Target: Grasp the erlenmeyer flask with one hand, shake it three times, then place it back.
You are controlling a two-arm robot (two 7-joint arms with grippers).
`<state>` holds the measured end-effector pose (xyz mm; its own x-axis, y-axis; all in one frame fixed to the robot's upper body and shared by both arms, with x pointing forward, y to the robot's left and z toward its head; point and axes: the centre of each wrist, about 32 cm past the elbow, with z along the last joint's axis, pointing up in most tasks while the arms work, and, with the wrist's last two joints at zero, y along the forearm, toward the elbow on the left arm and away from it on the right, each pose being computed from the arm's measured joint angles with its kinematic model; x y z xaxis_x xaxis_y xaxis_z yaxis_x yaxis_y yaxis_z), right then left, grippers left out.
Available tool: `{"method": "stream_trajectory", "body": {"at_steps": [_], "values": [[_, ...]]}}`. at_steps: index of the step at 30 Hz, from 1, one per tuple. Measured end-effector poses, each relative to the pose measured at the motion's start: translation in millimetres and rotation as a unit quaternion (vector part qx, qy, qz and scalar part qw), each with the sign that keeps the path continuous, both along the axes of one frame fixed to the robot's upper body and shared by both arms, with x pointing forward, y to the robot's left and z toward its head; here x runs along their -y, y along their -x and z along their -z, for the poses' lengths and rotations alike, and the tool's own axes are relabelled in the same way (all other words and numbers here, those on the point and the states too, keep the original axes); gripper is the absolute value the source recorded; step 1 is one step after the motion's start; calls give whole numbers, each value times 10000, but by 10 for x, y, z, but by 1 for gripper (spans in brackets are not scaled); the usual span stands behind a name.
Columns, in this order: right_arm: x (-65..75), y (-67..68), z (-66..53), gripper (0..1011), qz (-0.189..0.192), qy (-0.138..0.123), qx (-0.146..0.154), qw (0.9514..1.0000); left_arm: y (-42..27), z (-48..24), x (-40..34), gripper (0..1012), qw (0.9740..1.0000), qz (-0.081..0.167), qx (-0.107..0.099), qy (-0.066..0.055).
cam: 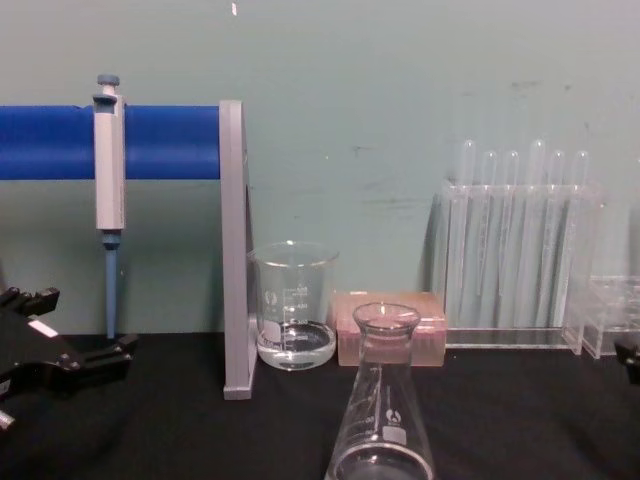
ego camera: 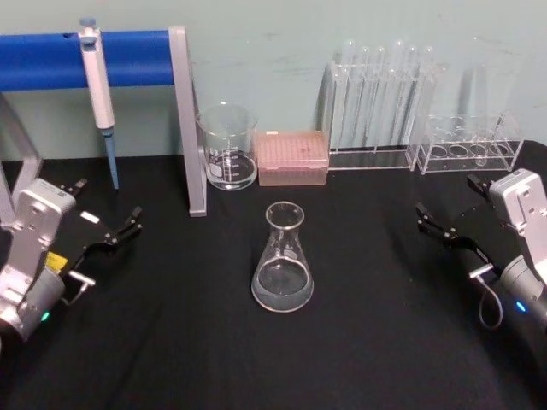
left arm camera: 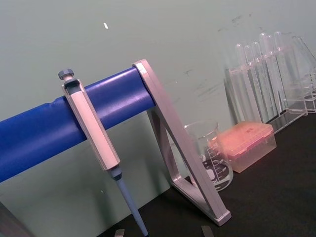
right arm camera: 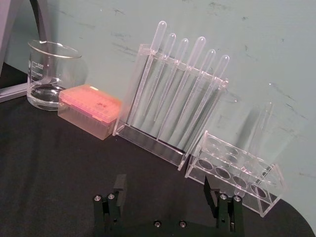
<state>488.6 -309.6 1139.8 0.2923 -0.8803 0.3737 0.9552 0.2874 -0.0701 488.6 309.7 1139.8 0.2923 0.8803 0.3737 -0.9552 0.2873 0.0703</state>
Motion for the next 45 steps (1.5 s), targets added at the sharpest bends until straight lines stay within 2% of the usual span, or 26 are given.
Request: {"method": "stream_trajectory", "body": {"at_steps": [31, 40, 45], "values": [[3, -1, -2, 1002, -8, -7, -3, 10000, 0, 0, 0, 1001, 10000, 0, 0, 0], [30, 17, -29, 1002, -365, -255, -156, 9989, 0, 0, 0, 1001, 10000, 0, 0, 0], [22, 53, -56, 1002, -701, -466, -295, 9960, 0, 0, 0, 1001, 10000, 0, 0, 0]]}}
